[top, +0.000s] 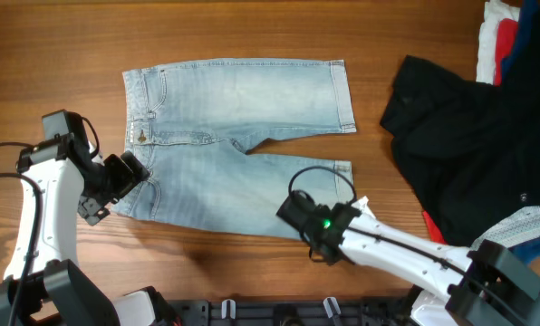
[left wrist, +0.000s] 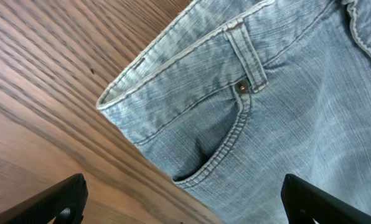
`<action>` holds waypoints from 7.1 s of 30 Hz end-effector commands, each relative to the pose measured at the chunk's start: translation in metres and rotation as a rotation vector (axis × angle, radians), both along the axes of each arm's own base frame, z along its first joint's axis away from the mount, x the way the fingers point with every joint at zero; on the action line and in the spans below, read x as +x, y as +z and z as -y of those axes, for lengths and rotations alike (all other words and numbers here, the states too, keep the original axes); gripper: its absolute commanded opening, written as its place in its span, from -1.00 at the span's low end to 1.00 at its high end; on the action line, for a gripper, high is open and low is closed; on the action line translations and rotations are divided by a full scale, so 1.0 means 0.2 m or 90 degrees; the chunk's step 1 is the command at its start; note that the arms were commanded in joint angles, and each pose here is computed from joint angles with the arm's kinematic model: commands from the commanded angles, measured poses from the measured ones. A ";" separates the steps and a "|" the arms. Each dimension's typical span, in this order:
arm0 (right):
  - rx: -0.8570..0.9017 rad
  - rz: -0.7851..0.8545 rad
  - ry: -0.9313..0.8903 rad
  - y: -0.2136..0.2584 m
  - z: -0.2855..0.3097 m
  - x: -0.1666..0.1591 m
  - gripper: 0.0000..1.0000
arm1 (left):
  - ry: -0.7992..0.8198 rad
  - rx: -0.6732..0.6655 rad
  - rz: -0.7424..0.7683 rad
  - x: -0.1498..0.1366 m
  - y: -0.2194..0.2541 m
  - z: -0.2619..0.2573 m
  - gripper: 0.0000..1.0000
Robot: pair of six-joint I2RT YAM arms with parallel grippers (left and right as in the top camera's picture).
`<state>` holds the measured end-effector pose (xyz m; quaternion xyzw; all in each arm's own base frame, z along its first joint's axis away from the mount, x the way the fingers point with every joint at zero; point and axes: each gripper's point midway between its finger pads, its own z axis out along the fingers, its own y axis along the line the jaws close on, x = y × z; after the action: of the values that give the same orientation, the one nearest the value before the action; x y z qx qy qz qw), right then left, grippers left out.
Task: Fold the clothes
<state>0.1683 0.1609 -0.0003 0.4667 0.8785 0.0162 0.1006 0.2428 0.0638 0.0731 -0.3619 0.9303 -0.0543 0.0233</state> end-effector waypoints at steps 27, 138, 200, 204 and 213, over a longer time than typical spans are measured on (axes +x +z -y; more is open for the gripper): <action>0.002 -0.020 0.079 0.02 0.01 0.06 -0.91 | 0.071 0.021 -0.013 -0.18 -0.42 0.02 -0.92; 0.159 0.102 0.246 0.07 -0.26 1.06 0.68 | 0.122 0.153 0.168 0.43 -0.02 -0.35 0.13; -0.103 0.023 0.270 -0.20 0.45 1.04 -0.19 | -0.007 0.199 0.151 0.61 -0.27 0.01 -0.07; -0.101 -0.016 0.250 -0.22 0.54 0.99 -0.02 | -0.007 0.198 0.126 0.56 -0.33 0.01 -0.09; -0.080 0.105 0.331 0.29 0.48 1.01 0.10 | -0.005 0.206 0.193 0.58 -0.12 -0.04 0.30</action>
<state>0.3721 0.0800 0.0066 0.2169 0.9660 0.0169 0.1398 0.3592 0.0567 0.0161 -0.3357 0.9243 0.0351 0.1785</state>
